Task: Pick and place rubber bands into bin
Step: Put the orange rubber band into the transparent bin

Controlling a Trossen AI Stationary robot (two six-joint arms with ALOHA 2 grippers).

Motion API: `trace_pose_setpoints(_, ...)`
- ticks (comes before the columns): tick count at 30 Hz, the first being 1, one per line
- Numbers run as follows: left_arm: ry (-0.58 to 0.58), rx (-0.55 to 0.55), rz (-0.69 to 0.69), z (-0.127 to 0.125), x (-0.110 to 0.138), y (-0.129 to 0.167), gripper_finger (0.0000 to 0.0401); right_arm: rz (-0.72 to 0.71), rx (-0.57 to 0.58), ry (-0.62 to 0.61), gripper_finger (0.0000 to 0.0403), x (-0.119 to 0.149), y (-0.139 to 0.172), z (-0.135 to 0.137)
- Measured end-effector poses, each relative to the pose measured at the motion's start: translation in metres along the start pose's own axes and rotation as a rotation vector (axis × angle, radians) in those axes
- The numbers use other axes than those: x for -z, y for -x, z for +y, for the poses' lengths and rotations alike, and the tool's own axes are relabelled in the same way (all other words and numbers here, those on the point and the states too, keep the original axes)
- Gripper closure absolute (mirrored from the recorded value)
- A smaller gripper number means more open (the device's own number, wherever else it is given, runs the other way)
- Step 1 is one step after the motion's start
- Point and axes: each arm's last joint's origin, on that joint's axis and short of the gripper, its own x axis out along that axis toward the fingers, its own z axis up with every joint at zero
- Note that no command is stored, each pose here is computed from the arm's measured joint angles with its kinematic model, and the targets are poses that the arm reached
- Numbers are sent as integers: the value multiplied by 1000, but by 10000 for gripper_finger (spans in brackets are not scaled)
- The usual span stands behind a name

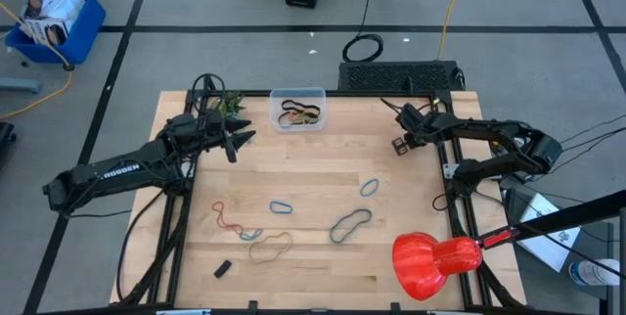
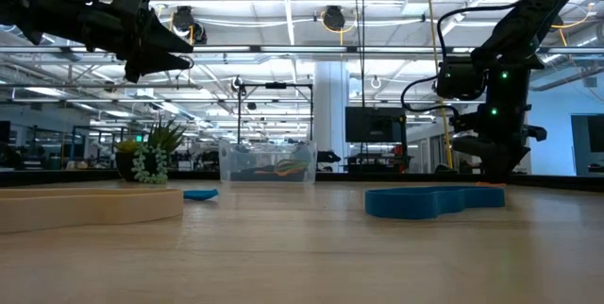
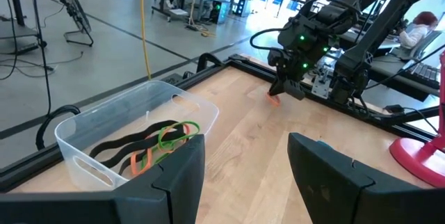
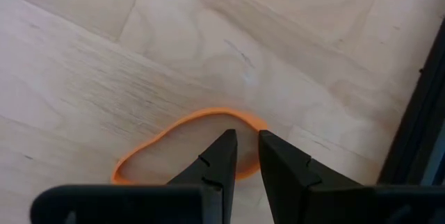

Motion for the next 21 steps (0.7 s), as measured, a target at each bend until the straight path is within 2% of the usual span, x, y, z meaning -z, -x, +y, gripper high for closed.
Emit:
trace_pose_setpoints(3,0,0,0,0,0,0,187,22,-41,-35,344,1,0,1)
trace_pose_setpoints(10,0,0,0,0,0,0,187,50,-102,-27,344,2,0,2)
trace_pose_setpoints(15,0,0,0,0,0,0,187,66,-157,34,344,3,0,4)
trace_pose_setpoints(21,1,0,0,0,0,0,187,61,-145,43,344,3,0,4)
